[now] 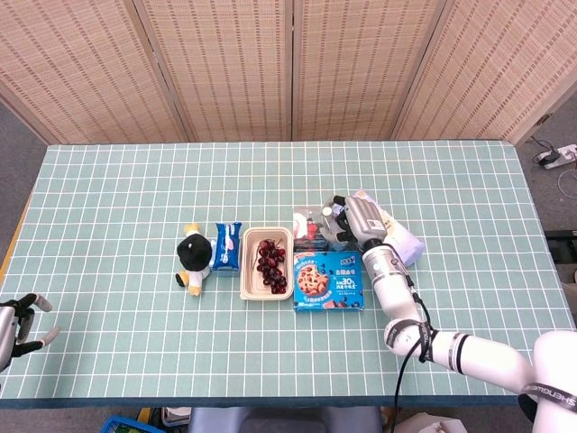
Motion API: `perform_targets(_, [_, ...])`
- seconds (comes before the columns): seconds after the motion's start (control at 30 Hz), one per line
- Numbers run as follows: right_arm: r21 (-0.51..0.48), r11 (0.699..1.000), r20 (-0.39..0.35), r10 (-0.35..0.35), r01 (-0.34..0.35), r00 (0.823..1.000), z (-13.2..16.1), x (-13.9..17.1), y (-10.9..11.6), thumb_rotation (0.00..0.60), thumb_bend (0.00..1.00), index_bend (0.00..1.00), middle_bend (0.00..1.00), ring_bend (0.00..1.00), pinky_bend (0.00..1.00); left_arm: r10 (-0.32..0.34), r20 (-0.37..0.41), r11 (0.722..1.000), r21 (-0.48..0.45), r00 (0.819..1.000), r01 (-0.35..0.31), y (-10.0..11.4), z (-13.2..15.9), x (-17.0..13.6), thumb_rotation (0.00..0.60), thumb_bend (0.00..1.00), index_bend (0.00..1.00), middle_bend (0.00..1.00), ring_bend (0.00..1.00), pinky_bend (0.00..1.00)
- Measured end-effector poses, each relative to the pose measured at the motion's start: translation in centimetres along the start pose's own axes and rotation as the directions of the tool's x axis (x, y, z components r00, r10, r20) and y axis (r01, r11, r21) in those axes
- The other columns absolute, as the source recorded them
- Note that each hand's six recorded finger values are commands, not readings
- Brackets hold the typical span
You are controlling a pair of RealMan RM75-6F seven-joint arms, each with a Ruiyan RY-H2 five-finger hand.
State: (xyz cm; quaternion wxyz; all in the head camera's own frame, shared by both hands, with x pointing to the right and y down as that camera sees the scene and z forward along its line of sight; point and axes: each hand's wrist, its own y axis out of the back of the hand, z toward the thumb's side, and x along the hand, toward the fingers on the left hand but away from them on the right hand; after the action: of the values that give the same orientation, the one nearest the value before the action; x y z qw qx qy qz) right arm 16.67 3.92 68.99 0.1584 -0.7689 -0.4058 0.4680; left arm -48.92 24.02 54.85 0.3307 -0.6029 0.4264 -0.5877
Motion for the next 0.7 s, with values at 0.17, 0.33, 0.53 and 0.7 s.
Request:
perform_targets(0.17, [0.001, 1.0, 0.005, 0.005, -0.005, 1.0, -0.05, -0.18, -0.26, 0.6, 0.27, 0.53, 1.0, 1.0, 1.0, 0.002, -0.002, 1.0, -0.002, 1.0, -0.002, 0.1, -0.08, 0.01, 0.6, 0.07, 0.64, 0.87, 0.62, 0.62])
perform_targets(0.33, [0.002, 1.0, 0.009, 0.001, -0.001, 1.0, -0.26, -0.23, -0.2, 0.6, 0.3, 0.58, 1.0, 1.0, 1.0, 0.006, -0.003, 1.0, -0.004, 1.0, -0.006, 0.23, -0.14, -0.03, 0.6, 0.07, 0.64, 0.87, 0.62, 0.62])
perform_targets(0.53, [0.0, 1.0, 0.008, -0.01, 0.01, 1.0, -0.44, -0.07, 0.15, 0.6, 0.31, 0.64, 1.0, 1.0, 1.0, 0.004, -0.003, 1.0, -0.001, 1.0, -0.004, 0.19, -0.13, -0.02, 0.6, 0.07, 0.64, 0.87, 0.62, 0.62])
perform_targets(0.7, [0.0, 1.0, 0.007, -0.022, 0.022, 1.0, -0.57, 0.2, 0.61, 0.6, 0.34, 0.69, 1.0, 1.0, 1.0, 0.003, -0.002, 1.0, 0.0, 1.0, -0.003, 0.14, -0.1, -0.03, 0.6, 0.07, 0.64, 0.87, 0.62, 0.62])
